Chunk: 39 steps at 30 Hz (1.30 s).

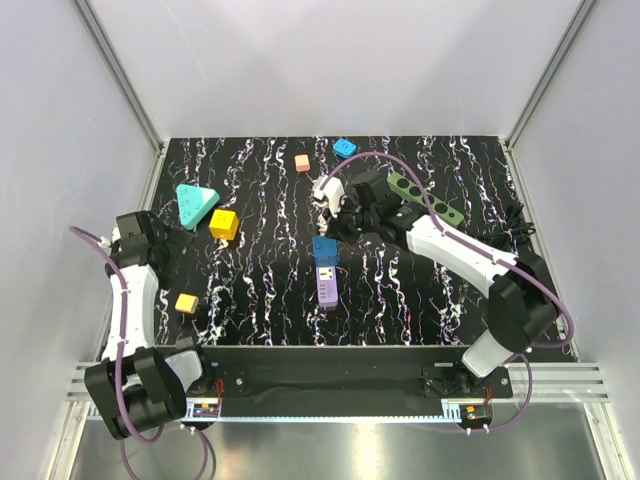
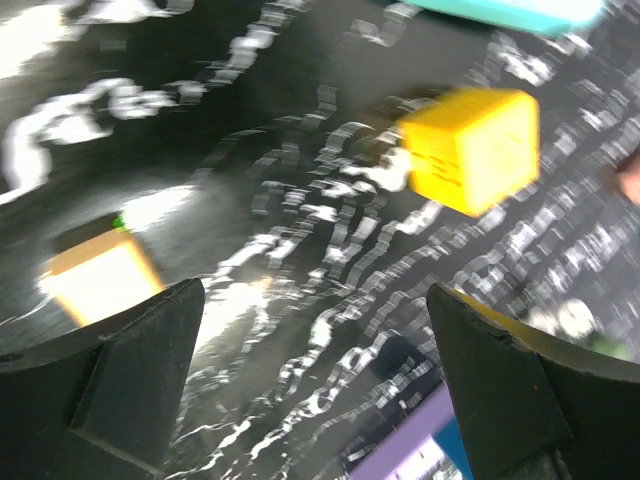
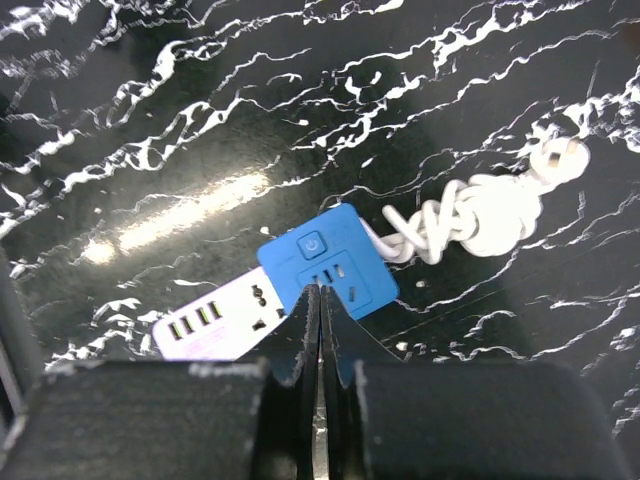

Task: Insert the plug

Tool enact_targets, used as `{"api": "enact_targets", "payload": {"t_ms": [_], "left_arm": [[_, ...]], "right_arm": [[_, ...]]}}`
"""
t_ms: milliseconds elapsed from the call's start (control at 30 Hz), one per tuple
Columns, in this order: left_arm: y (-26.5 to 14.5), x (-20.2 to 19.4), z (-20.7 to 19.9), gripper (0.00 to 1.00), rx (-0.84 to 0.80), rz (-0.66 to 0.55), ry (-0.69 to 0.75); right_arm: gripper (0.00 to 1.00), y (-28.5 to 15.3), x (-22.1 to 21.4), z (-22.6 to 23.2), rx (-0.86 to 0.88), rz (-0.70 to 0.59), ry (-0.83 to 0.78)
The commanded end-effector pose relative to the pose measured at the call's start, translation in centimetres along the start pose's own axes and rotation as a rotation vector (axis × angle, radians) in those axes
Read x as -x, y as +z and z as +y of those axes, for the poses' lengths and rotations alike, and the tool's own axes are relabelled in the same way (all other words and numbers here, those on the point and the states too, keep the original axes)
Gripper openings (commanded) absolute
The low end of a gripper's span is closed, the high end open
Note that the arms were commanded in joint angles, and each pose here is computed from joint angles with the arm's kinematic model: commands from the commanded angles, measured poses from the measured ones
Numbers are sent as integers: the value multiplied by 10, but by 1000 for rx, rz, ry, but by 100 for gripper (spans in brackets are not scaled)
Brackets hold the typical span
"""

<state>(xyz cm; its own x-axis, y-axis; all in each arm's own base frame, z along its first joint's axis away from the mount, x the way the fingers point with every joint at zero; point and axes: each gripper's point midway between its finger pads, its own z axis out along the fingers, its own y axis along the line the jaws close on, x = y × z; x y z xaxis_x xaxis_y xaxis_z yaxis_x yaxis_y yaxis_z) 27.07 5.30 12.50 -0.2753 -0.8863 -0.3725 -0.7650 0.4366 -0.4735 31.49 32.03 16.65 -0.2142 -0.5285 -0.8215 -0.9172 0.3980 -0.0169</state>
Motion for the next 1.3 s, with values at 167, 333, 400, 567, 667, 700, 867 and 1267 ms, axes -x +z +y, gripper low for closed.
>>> {"api": "enact_targets", "payload": {"t_ms": [167,333,400,567,667,700,867,1267], "left_arm": [[-24,28,38,99,220,-171,-125],[-22,18,58,99,308,-131,-145],[-21,16,63,99,332,-116,-154],[-19,12,81,99,419,-84,-207],[-19,16,93,99,465,-83,-226],[-20,17,97,99,486,-86,-228],[-18,14,112,99,534,-86,-235],[18,-9,113,99,476,17,-206]], "right_arm": [[0,33,-47,10,16,77,210],[0,25,-45,-3,-72,84,221],[0,14,-27,2,-55,34,216],[14,-19,18,2,-99,-90,301],[31,-38,35,-4,-174,-156,401],[36,-43,38,-5,-186,-170,421],[78,-68,56,-1,-206,-243,446],[100,-78,64,9,-166,-281,451]]}}
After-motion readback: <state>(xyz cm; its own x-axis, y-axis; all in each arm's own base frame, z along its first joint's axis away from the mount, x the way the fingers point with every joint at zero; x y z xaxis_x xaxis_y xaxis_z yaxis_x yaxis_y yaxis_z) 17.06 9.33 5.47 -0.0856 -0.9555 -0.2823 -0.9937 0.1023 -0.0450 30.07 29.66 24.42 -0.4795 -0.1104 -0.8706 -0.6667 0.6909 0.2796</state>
